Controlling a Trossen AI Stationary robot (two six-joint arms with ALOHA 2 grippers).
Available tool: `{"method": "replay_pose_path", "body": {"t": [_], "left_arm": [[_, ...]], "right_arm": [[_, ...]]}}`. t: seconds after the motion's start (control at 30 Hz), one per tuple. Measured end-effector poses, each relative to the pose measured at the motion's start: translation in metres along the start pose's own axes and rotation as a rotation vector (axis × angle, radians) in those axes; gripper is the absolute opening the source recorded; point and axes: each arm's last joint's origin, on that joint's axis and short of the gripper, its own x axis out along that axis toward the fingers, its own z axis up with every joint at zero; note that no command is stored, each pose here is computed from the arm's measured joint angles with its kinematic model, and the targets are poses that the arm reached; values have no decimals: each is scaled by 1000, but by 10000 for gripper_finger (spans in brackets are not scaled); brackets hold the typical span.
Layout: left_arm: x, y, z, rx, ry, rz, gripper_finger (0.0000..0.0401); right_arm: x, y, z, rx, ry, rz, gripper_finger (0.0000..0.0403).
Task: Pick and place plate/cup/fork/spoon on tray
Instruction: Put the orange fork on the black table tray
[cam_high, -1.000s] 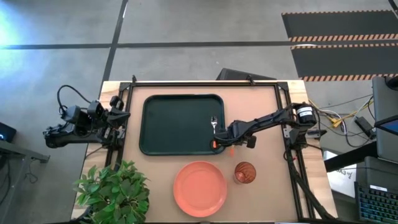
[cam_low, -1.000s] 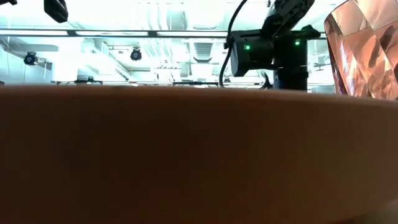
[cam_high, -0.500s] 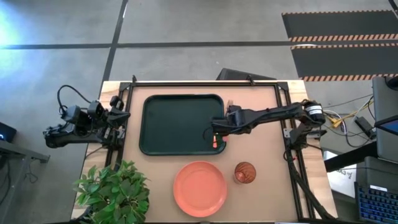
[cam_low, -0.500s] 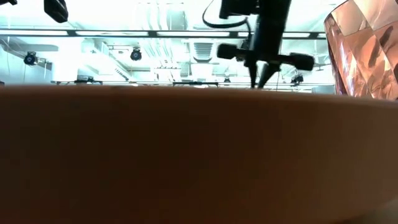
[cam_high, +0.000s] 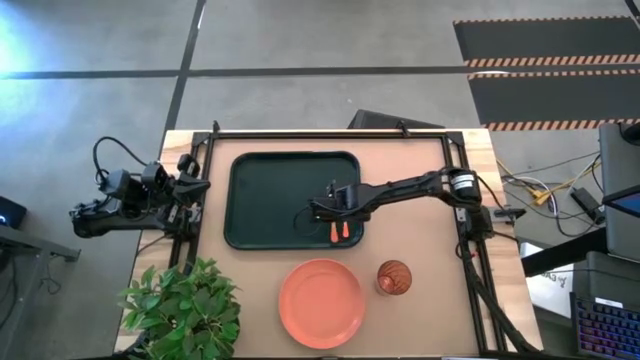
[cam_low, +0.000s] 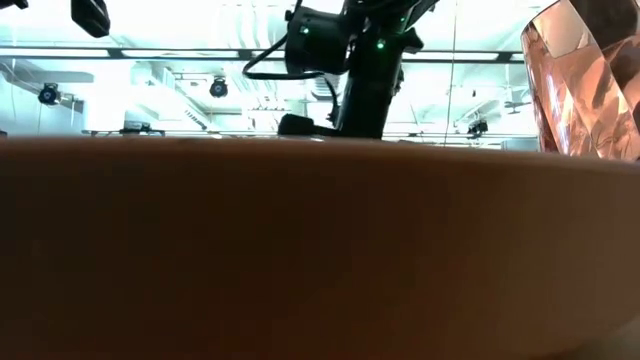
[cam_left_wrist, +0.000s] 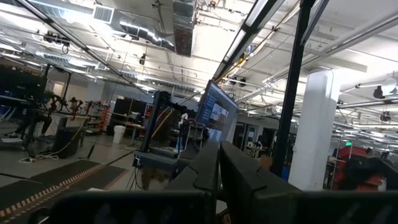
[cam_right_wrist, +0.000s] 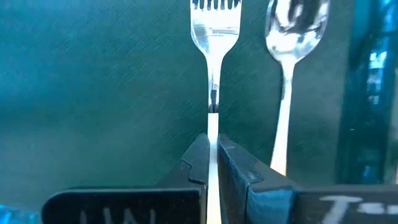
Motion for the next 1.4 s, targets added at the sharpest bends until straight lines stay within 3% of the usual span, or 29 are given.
{"method": "replay_pose_path", "body": {"t": [0.17, 0.6, 1.4], "left_arm": [[0, 0, -2, 0, 16, 3, 0], [0, 0, -2, -1, 17, 4, 0], [0, 0, -2, 0, 16, 4, 0]], "right_arm": [[14, 3, -1, -21, 29, -25, 9], [13, 0, 14, -16, -11, -51, 9], [21, -7, 10, 13, -26, -75, 8]]}}
